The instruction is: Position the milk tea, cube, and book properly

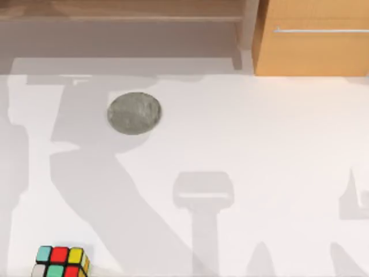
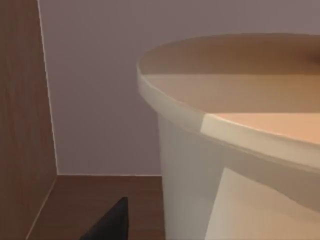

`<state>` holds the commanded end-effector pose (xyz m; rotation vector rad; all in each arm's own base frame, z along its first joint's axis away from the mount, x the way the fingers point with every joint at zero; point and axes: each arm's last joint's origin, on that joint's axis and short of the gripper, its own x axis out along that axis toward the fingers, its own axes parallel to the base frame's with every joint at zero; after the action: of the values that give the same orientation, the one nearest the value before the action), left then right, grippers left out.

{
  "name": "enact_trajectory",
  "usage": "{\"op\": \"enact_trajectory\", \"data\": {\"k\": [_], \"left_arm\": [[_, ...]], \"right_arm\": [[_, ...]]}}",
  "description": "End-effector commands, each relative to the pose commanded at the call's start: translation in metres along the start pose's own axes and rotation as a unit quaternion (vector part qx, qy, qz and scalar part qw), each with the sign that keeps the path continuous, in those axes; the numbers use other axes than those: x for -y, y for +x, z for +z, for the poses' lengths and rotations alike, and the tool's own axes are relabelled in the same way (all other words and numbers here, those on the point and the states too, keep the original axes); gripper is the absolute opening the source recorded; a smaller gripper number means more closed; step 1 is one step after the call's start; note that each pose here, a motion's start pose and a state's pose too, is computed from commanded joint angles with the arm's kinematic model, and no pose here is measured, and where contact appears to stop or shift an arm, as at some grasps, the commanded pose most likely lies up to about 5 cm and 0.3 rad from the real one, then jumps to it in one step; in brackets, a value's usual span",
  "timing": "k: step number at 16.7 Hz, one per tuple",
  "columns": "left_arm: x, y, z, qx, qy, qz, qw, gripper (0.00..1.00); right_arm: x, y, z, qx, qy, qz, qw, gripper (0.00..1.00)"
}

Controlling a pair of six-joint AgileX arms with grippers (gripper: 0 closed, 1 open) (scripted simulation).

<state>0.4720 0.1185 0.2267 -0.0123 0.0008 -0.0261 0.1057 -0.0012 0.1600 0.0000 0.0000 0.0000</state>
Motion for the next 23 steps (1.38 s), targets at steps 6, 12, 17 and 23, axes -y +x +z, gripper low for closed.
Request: {"op": "enact_trajectory", "data": {"k": [6,12,17,23], "left_arm": [[0.0,0.0,0.0,0.0,0.0,0.0,1.0,0.32],[0.0,0.0,0.0,0.0,0.0,0.0,1.0,0.0],[0.0,0.0,0.0,0.0,0.0,0.0,1.0,0.0],[-0.004,-0.019,0.012,0.012,0.005,0.003,1.0,0.0]], "right_arm": [[0.0,0.0,0.0,0.0,0.0,0.0,1.0,1.0],[0.0,0.0,0.0,0.0,0.0,0.0,1.0,1.0],[0.0,0.0,0.0,0.0,0.0,0.0,1.0,1.0],[0.0,0.0,0.0,0.0,0.0,0.0,1.0,1.0]]}}
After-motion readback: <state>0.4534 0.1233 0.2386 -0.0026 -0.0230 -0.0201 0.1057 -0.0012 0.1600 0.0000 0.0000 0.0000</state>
